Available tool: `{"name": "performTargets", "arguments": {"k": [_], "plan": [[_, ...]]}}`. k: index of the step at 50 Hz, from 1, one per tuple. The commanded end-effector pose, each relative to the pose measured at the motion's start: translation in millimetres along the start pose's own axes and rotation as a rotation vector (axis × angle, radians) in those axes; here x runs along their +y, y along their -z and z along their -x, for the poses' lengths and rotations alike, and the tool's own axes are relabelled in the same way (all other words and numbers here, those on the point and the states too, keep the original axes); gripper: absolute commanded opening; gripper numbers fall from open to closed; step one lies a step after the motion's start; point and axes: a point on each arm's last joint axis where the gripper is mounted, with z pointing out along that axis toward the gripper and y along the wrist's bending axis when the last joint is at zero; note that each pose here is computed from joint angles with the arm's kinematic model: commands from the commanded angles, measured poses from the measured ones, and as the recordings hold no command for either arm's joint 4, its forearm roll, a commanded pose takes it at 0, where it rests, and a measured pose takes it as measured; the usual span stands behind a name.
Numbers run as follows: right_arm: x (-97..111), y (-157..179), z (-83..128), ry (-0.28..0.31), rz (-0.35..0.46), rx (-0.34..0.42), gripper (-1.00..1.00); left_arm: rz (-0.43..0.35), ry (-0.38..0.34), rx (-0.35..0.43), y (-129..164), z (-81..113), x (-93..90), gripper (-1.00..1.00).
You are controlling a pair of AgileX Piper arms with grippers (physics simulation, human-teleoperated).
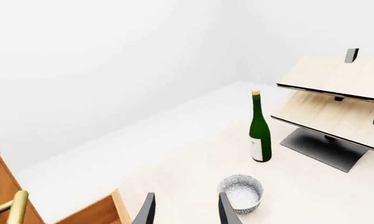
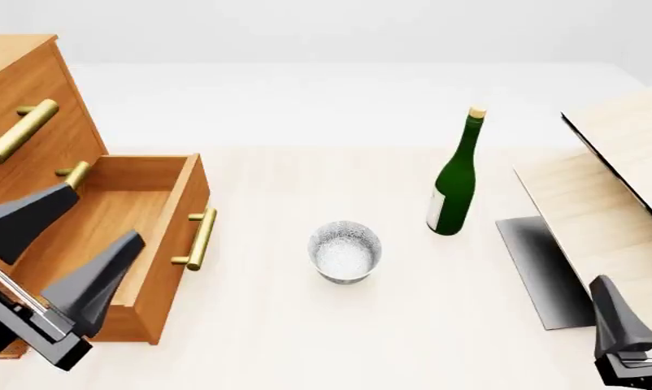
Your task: Put the bowl in the bottom drawer of the cabinet.
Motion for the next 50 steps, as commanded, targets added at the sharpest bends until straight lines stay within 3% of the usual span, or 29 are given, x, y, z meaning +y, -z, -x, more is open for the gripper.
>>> {"name": "performTargets", "arguments": {"k": [1, 24, 43, 50], "plan": [[0.0, 0.0, 0.0, 0.000, 0.000, 0.000, 1.00, -0.063, -0.008, 0.033, -28.2, 14.7, -3.6, 1.00], [0.0, 0.0, 0.0, 0.000, 0.000, 0.000, 1.00, -0.175, 0.000, 0.065, -92.8, 55.0, -17.4, 1.00], [0.0, 0.0, 0.0, 0.000, 0.000, 0.000, 1.00, -0.233, -0.025, 0.175, -137.3, 64.0, -29.8, 1.00], [0.0, 0.0, 0.0, 0.000, 0.000, 0.000, 1.00, -0.247, 0.002, 0.210, -154.4, 69.4, -34.4, 1.00]]}}
